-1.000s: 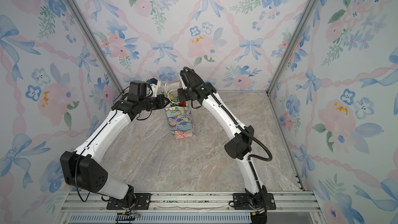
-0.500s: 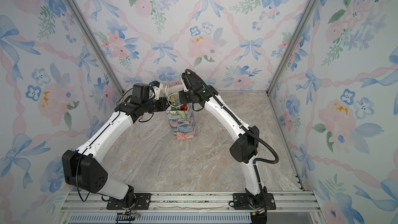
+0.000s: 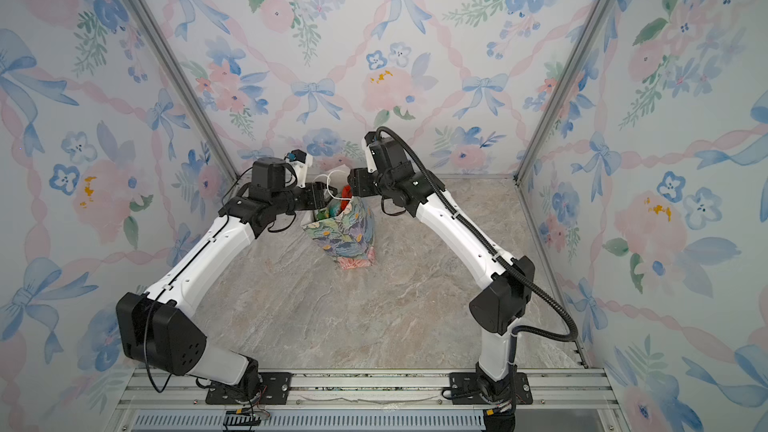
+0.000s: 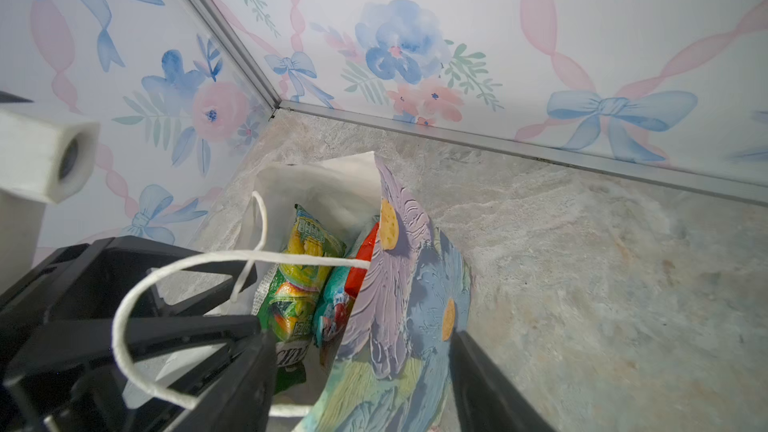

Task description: Place the snacks into the paper bag

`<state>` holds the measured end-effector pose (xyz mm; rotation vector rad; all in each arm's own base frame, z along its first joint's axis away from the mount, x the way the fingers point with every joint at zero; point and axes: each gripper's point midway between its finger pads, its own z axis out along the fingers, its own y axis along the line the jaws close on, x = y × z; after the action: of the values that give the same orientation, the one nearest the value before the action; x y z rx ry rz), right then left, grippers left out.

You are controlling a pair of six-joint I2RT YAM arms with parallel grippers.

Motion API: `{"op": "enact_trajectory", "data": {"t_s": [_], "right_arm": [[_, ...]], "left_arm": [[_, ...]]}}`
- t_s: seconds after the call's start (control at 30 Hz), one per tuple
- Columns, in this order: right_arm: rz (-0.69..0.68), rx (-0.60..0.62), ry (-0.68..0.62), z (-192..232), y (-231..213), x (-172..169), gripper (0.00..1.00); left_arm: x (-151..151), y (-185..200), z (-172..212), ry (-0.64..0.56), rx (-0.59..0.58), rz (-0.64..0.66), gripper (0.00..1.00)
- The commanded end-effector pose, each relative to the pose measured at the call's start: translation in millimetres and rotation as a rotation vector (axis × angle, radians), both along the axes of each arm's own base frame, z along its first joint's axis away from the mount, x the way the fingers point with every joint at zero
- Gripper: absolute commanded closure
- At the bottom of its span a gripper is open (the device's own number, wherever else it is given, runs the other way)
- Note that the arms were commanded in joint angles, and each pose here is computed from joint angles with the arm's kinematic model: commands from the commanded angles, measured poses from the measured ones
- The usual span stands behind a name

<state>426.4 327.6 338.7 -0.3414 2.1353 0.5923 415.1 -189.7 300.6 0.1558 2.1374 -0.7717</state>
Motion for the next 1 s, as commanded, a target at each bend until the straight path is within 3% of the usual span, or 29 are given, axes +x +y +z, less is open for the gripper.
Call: {"op": "enact_trajectory", "data": {"t_s": [0.0,0.17,0.37,0.8,0.97], "right_arm": [[-0.023,0.057,-0.049,25,-16,-1,0.29],[-0.045,0.068,-0.058,30,-30,-3,0.26],[-0.065,0.071,-0.061,31,-44,-5,0.22],[-0.076,0.088,-0.046,27,-57,-7,0.17],[-0.091,0.084,-0.058,31,-75,-12,0.12]], "left_arm": [[-9,-3,24,-0.067,-0.023,-0.031,0.38],[-16,2,38,-0.103,-0.022,-0.013,0.19],[-24,10,51,-0.141,-0.019,0.012,0.03],[-31,50,34,-0.125,0.097,0.181,0.02],[-46,76,71,-0.269,0.124,0.282,0.02]]}}
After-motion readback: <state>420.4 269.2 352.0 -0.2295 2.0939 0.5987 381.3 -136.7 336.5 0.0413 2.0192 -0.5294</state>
